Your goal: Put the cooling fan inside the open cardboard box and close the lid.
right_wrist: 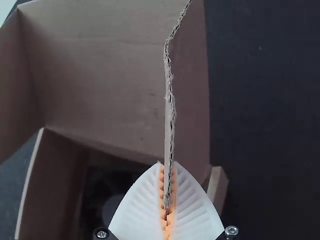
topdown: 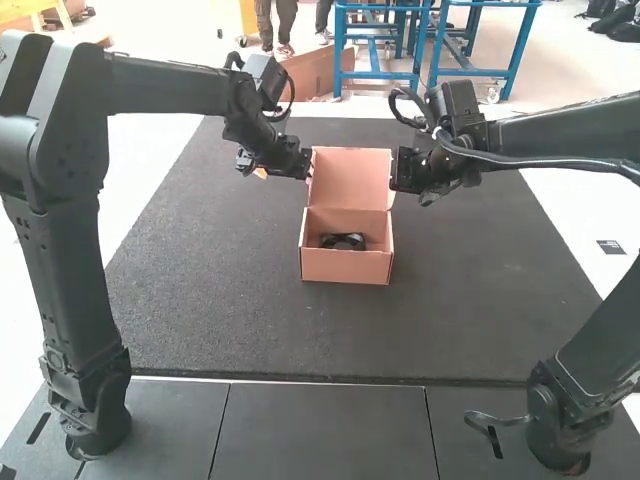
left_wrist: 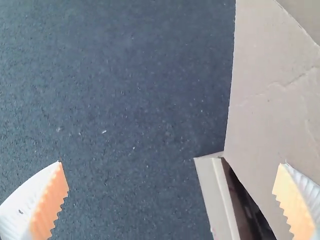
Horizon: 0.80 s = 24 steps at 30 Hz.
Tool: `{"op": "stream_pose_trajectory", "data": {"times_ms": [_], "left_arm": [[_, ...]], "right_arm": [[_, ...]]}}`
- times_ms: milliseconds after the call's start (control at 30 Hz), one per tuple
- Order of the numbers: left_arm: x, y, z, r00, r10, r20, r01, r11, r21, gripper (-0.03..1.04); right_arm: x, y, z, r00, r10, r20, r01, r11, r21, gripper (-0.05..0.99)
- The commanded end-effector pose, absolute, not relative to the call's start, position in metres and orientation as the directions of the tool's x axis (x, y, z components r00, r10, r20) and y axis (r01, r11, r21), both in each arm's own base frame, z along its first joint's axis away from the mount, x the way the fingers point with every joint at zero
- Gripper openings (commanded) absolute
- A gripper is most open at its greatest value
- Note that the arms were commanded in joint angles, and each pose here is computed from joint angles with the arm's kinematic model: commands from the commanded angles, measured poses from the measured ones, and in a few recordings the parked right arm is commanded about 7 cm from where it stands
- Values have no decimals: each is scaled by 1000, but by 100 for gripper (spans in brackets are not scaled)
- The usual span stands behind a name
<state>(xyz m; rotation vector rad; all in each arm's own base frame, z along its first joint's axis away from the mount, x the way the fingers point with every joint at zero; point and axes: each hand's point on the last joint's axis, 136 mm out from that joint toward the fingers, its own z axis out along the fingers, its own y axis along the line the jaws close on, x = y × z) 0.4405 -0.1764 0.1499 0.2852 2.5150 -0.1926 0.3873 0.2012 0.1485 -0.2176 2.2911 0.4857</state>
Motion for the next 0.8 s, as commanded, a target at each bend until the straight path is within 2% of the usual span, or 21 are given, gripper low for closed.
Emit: {"op": "stream_pose_trajectory", "data": {"times_ms": [0,233,433,767], "left_arm": [[430,-181,173,-774,151,-614,266,959,-100,97],[413,-185,170,-783,145,-604,280,950,-135,97],[403,-188,161,-784,155,-601,296,945,-141,97],[393,-190,157,-782,158,-603,301,943,-144,97]], "right_arm": [[378,205,156,-656,13,-755,-305,910,280,-1],[368,203,152,-621,31,-783,-314,905,286,-1],[357,199,146,-615,38,-788,-320,901,293,-1],[332,212,134,-621,6,-784,-390,865,316,-2]]}}
